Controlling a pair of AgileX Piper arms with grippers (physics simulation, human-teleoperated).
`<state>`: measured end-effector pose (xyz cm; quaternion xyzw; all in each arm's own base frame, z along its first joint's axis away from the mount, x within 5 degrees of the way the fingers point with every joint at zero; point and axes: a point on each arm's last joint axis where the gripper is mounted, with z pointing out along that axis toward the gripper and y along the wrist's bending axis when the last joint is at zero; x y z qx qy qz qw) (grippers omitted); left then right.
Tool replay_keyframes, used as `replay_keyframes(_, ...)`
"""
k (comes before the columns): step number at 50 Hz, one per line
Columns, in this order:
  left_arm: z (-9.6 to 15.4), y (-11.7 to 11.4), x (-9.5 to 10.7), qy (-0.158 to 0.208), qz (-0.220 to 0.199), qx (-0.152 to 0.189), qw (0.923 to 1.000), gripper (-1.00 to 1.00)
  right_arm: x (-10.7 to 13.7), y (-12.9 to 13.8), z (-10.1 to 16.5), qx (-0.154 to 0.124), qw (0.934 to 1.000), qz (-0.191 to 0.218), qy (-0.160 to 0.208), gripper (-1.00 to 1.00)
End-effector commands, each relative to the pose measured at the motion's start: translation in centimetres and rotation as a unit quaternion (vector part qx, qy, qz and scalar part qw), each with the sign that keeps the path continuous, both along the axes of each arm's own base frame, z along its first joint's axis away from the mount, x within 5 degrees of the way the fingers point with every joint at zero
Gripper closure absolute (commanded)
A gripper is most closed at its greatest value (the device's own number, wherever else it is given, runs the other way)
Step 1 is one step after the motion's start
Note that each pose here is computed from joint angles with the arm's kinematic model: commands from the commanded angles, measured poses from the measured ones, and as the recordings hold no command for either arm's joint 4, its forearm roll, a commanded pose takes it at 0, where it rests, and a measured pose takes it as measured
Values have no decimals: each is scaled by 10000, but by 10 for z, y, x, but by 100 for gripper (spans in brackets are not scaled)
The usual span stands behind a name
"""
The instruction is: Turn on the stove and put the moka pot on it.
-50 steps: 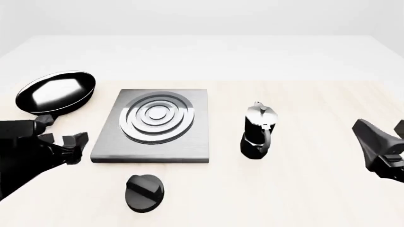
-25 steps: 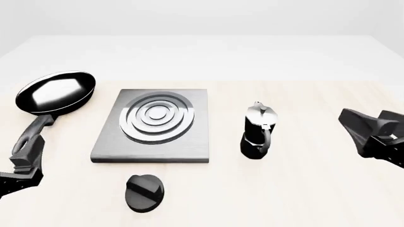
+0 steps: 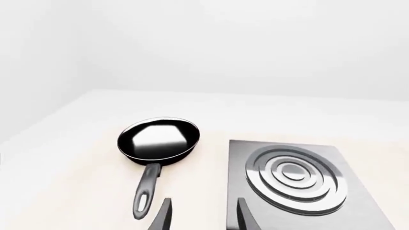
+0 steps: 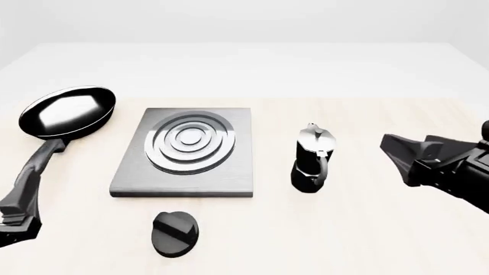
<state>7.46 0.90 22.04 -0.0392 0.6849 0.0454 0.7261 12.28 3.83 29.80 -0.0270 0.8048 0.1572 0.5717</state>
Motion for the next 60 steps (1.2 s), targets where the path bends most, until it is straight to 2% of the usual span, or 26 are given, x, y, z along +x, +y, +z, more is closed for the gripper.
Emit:
replay_keyframes(1,0,0,-3,-63,21,9,10000,-100,11,6,-12,14,9999,61,140,-100)
replay_keyframes(13,-2,0,2,3,4,12,10000,-100,26,12,-20,-134,9997,142,170,-100)
replay_keyframes(22,-2,0,3,18,-25,36,10000,-100,34,17,-20,-57,9997,181,166,-100)
replay_keyframes(60,-3,-1,5,57,-74,34,10000,-100,57,35,-60,165,9984,315,429,-100)
